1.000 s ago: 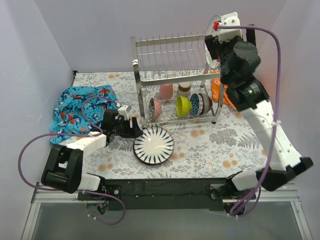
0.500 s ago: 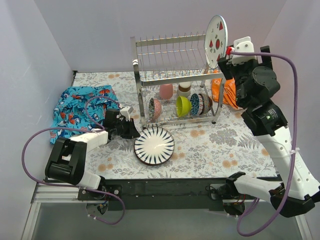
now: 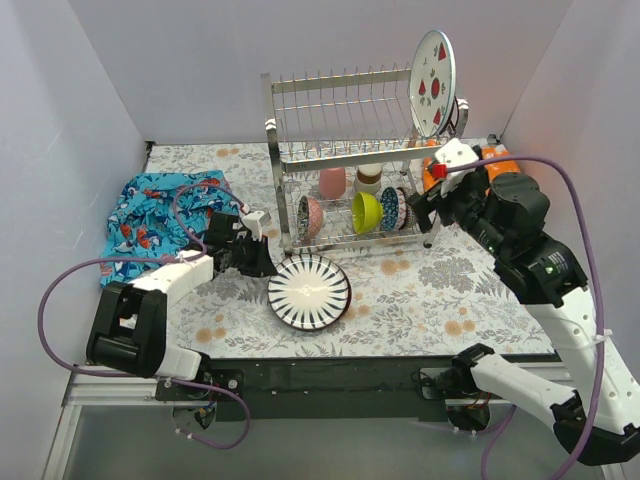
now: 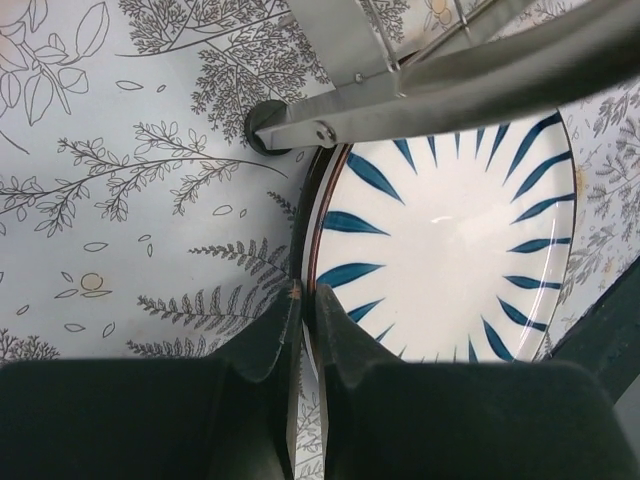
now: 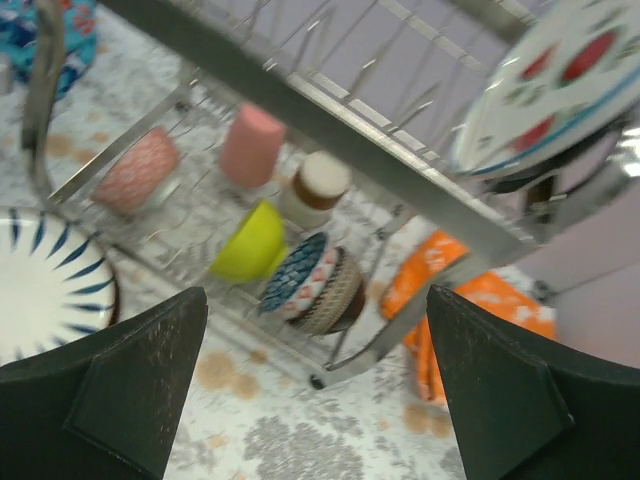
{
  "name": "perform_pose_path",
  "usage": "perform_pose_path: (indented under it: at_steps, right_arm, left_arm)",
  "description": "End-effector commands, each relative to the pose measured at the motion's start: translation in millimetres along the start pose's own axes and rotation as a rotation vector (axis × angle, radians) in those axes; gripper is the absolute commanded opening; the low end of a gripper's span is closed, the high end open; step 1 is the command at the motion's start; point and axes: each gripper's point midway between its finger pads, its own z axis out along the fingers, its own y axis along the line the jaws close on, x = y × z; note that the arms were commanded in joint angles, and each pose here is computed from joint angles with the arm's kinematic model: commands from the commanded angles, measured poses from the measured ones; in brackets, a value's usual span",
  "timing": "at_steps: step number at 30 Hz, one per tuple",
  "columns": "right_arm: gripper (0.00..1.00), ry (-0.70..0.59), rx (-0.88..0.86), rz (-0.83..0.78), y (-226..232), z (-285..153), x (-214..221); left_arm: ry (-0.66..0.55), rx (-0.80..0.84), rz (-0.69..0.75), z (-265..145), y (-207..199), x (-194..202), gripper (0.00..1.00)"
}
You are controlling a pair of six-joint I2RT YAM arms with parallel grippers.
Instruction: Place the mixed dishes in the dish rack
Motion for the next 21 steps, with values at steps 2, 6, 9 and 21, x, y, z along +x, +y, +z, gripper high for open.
perform_pose_path:
  at_steps: [2,6,9,21]
  right_arm:
    - [0.98,0.127,-0.359,0.134,89,17,63]
    - [0.98,0.168,-0.528,0.18,132,21,99]
    - [0.97,0.168,-0.64,0.215,161,25,122]
    - [0.95,0.041,-0.939,0.337,240,60,138]
  left_arm:
    - [-0.022,0.095,0.129,-30,-32,-17,0.0]
    - [-0.021,0.113,0.218,-43,-39,-13,0.0]
    - [-0.027,0.139,0.281,-52,-46,-12,0.0]
    - [-0.128,0.215,0.419,-76,-73,-36,0.0]
